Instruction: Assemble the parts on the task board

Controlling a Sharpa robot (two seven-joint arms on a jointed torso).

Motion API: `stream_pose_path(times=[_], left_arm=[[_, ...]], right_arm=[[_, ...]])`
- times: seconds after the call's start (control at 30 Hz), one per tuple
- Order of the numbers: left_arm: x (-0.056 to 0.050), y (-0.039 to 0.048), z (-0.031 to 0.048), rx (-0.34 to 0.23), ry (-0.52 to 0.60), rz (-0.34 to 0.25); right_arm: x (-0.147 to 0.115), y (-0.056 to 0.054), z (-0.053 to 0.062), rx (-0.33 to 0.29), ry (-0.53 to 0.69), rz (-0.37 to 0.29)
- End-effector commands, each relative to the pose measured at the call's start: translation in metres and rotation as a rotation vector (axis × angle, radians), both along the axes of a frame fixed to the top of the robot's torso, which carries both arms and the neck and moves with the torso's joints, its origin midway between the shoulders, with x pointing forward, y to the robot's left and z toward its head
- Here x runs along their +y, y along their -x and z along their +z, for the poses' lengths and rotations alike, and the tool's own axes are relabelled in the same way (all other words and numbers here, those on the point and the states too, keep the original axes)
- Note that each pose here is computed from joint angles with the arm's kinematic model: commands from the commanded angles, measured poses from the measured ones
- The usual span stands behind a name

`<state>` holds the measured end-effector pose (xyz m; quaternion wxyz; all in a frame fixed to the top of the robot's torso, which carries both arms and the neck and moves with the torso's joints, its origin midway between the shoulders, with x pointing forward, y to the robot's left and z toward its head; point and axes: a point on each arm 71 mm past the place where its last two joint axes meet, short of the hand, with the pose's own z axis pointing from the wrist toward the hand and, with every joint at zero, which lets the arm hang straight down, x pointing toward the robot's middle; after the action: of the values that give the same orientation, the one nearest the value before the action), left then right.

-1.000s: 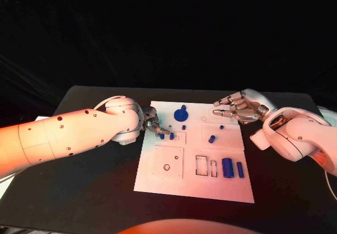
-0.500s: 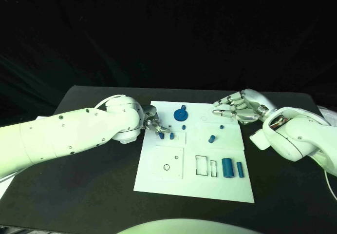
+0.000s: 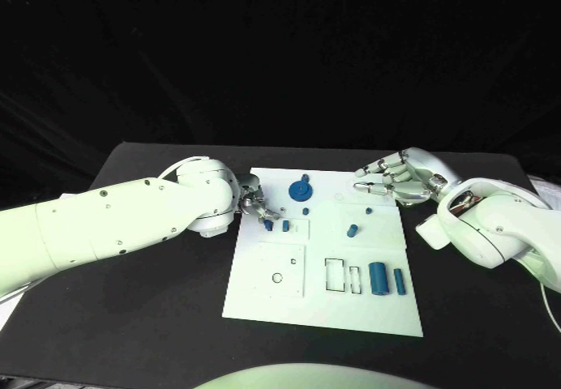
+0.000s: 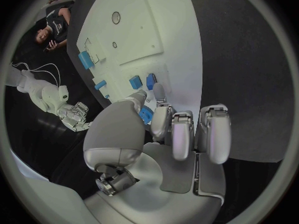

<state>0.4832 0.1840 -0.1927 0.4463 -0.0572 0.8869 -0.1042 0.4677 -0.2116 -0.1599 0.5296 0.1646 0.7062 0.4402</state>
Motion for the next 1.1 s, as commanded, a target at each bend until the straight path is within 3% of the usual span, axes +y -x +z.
stream_pose_path(times=[0.03,1.1], left_arm=[[0.002,0.0005,-0.0014,0.03,-0.035,0.027],[-0.0006,0.0007,-0.0031,0.05,-0.046,0.012]], right_arm=[[0.0016,0.0011,-0.0003,0.002,0.002,0.016],[0.0013,0.001,-0.0004,0.003,0.003,0.016]])
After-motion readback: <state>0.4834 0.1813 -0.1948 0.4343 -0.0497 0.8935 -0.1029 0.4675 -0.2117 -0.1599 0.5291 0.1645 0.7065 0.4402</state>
